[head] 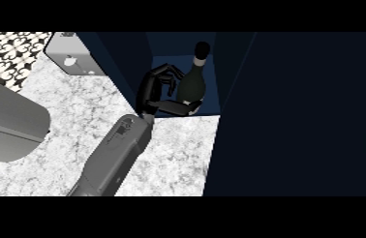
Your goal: Pick up the wine, place it into the cabinet and close the cabinet
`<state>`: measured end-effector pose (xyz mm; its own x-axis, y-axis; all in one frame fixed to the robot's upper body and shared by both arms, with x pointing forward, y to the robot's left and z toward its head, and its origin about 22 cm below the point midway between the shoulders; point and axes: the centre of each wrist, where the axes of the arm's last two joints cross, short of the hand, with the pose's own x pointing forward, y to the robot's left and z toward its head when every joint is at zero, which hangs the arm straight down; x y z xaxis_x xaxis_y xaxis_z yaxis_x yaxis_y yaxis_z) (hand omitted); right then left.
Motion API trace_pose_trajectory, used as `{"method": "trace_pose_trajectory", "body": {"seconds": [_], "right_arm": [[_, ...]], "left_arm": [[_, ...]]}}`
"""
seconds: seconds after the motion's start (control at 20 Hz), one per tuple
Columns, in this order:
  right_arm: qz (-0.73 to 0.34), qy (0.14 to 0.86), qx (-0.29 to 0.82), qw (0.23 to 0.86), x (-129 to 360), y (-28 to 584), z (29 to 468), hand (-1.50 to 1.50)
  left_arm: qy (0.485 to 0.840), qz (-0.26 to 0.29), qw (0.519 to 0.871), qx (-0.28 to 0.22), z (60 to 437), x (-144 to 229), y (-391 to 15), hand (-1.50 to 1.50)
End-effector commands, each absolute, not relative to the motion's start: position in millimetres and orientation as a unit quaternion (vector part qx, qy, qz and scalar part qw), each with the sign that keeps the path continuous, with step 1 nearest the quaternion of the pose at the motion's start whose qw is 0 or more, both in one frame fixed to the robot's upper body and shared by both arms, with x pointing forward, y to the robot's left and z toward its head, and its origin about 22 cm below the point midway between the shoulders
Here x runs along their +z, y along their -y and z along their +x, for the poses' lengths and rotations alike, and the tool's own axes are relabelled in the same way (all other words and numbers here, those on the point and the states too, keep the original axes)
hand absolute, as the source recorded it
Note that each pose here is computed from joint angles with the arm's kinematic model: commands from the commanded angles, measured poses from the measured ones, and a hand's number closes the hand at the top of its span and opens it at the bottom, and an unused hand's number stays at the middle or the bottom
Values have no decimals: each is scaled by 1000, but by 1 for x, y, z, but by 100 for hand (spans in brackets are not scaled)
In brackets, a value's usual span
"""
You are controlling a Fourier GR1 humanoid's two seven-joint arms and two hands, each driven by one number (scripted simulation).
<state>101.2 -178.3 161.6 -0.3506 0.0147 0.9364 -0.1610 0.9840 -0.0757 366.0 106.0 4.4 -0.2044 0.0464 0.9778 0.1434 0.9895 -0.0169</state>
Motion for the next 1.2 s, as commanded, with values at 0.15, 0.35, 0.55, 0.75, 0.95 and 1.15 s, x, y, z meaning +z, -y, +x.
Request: {"method": "trace_pose_trajectory", "body": {"seconds": [0.15,0.35,0.55,0.75,0.95,1.15], "right_arm": [[95,826,56,552,189,183,81,-150],[111,820,60,558,197,190,64,-150],[112,826,59,549,188,182,76,-150],[120,823,63,552,184,184,77,-150],[101,827,54,550,184,183,83,-150],[116,826,63,547,180,182,78,-150]], "left_arm": [[762,-42,645,-31,389,7,-97,150],[758,-10,650,-62,398,12,-93,150],[738,25,670,-78,403,6,-95,150],[735,27,676,-33,412,16,-95,150],[728,13,685,-20,416,14,-100,150],[723,30,690,-8,420,16,-101,150]]}}
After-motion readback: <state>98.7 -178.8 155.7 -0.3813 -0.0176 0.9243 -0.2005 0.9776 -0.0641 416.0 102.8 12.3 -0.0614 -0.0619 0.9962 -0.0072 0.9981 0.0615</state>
